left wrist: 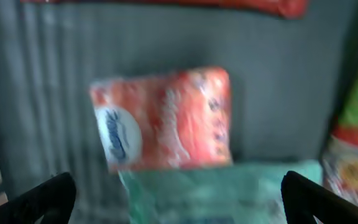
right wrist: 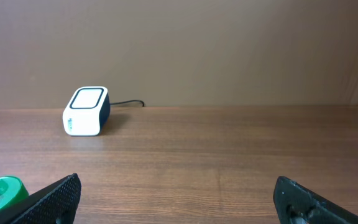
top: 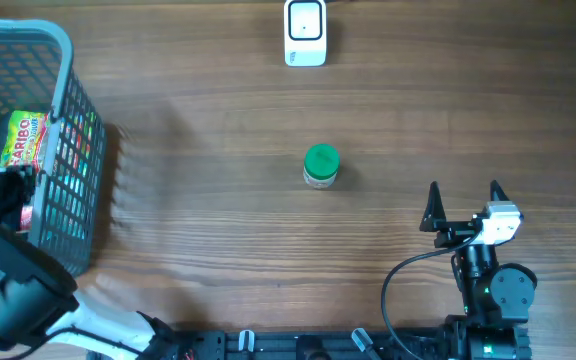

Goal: Scan the item barcode
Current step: 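Pick the small red-white box from the basket, set it beside jar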

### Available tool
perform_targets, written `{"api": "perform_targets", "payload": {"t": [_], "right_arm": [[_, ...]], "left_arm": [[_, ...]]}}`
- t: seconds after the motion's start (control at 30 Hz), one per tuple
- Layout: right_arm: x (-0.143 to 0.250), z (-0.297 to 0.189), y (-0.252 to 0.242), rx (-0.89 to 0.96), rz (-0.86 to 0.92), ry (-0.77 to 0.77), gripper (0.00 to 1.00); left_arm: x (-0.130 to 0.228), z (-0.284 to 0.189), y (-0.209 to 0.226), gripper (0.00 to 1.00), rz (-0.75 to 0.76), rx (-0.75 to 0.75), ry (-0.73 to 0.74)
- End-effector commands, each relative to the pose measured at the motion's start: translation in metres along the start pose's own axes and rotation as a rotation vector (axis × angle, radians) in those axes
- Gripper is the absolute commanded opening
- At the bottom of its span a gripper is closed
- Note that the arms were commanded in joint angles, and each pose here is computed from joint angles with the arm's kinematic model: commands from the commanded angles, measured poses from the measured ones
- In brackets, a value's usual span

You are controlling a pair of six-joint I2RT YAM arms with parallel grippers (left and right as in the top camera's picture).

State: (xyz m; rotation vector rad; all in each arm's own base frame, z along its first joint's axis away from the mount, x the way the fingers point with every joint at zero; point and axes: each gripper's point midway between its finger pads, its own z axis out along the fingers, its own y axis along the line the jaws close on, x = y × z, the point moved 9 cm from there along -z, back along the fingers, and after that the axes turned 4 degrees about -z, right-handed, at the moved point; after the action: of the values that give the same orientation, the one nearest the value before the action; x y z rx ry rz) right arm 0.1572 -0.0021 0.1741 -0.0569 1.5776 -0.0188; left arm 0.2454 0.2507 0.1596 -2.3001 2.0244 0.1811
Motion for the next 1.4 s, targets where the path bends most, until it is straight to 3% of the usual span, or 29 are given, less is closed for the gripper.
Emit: {"api": "perform_targets", "payload": {"t": [0.0,0.33,0.4,0.43,0.47,0.6,0.7,0.77,0.83,0.9,1.0,1.1,1.2,1.23,1.37], "right_arm": [[-0.001,0.000,0.000,-0.005,0.005,-0.008,1.00],[-0.001,0.000,0.000,-0.005,0.006,-0.008,1.00],[-0.001,0.000,0.000,-0.005,0.006,-0.008,1.00],[-0.001,0.000,0.000,-0.005,0.006,-0.008,1.00],[-0.001,0.000,0.000,-0.005,0.006,-0.008,1.00],[-0.001,0.000,0.000,-0.005,0.006,-0.009,1.00],[-0.001,0.000,0.000,-0.005,0.006,-0.008,1.00],[-0.001,0.000,0.000,-0.005,0.006,-0.008,1.00],[-0.001,0.000,0.000,-0.005,0.006,-0.008,1.00],[-0.001,0.000,0.000,-0.005,0.006,-0.008,1.00],[-0.001,0.000,0.000,-0.005,0.005,-0.008,1.00],[-0.001,0.000,0.000,-0.005,0.005,-0.009,1.00],[-0.001,0.000,0.000,-0.005,0.005,-0.009,1.00],[-0.001,0.000,0.000,-0.005,0.006,-0.008,1.00],[-0.001,0.000,0.000,-0.005,0.006,-0.008,1.00]], "left_arm": [[-0.009,0.014,0.002,1.00,-0.040,-0.077,-0.076],[0.010,0.068,0.014,1.00,-0.038,-0.078,-0.054],[0.012,0.068,0.016,0.92,-0.033,-0.083,-0.053],[0.010,0.062,0.015,0.82,-0.032,-0.072,-0.060],[0.007,0.051,0.014,0.72,-0.036,-0.051,-0.075],[-0.008,-0.010,0.007,0.63,-0.059,0.074,-0.167],[-0.014,-0.091,0.016,0.59,-0.097,0.253,-0.297],[-0.006,-0.135,0.028,0.59,-0.107,0.398,-0.342],[0.019,-0.181,0.035,0.58,-0.044,0.669,-0.269],[0.061,-0.225,0.039,0.58,0.123,0.961,-0.113],[0.137,-0.268,0.049,0.57,0.474,1.164,-0.052],[0.215,-0.248,0.051,0.58,0.862,1.006,-0.161],[0.287,-0.174,0.052,0.59,1.149,0.758,-0.101],[0.337,-0.114,0.054,0.59,1.326,0.650,-0.038],[0.395,-0.048,0.054,0.59,1.494,0.555,0.017]]}}
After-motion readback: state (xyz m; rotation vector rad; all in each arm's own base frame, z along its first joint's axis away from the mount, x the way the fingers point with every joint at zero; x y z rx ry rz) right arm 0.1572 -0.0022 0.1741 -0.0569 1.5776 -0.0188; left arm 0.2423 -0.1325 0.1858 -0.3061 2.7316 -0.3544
